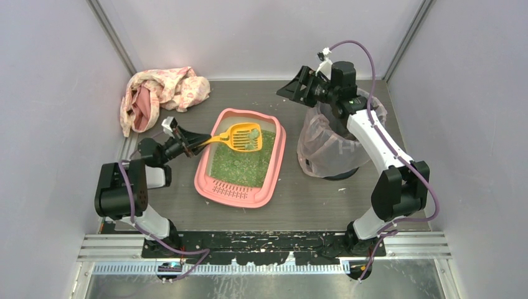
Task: Clean the litter box
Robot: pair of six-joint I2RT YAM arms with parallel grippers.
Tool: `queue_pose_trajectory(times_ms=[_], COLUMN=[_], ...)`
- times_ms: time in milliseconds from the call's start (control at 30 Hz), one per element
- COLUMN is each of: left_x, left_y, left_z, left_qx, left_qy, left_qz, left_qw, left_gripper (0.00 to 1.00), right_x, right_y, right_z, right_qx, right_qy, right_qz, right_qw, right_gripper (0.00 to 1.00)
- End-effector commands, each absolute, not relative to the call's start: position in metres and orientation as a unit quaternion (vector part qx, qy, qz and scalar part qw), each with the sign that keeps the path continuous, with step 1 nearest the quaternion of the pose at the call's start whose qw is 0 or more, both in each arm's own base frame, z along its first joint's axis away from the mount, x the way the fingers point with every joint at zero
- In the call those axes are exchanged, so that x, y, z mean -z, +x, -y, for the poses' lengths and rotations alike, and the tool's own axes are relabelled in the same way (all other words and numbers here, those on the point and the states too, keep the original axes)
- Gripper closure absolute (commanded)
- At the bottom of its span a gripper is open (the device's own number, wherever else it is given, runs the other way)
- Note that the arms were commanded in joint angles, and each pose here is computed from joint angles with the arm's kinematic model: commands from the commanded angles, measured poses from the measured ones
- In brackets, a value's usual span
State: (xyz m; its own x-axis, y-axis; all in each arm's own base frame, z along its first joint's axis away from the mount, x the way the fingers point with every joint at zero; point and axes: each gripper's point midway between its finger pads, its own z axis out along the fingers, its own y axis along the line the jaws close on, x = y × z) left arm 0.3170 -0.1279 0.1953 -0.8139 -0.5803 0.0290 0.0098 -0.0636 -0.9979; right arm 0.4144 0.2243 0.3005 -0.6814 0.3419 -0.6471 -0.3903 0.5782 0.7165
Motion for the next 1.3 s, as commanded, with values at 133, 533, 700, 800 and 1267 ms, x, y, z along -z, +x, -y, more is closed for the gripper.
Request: queue_pose_trajectory(times_ms=[133, 533, 700, 800, 1267], left_x=[-0.205, -0.193, -0.196, -0.199, -0.247], left_y=[0.314, 0.309, 0.31, 0.309, 0.339], left_z=[0.128, 0.106, 0.127, 0.131, 0.127], left_qx=[0.701, 0.686, 0.677, 0.663, 0.64], left_qy=[-0.18, -0.224, -0.211, -0.201, -0.195], left_qz=[-0.643, -0.637, -0.656, -0.672, -0.685], left_qw=[0.25, 0.272, 0.258, 0.26, 0.287], left_gripper=[1.0, 1.0, 1.0, 1.0, 1.0], right_x=[-0.305, -0.3, -0.304, -0.32, -0.4], right_y=[0.415, 0.419, 0.423, 0.422, 0.412], right_z=[-0.224, -0.225, -0.228, -0.229, -0.219], right_qx=[-0.456, -0.453, -0.46, -0.465, -0.486], right_qy=[-0.017, -0.024, -0.028, -0.033, -0.05], right_qz=[-0.791, -0.795, -0.79, -0.781, -0.728], right_qw=[0.409, 0.403, 0.404, 0.416, 0.482], right_gripper=[0.2, 0.2, 0.2, 0.2, 0.2])
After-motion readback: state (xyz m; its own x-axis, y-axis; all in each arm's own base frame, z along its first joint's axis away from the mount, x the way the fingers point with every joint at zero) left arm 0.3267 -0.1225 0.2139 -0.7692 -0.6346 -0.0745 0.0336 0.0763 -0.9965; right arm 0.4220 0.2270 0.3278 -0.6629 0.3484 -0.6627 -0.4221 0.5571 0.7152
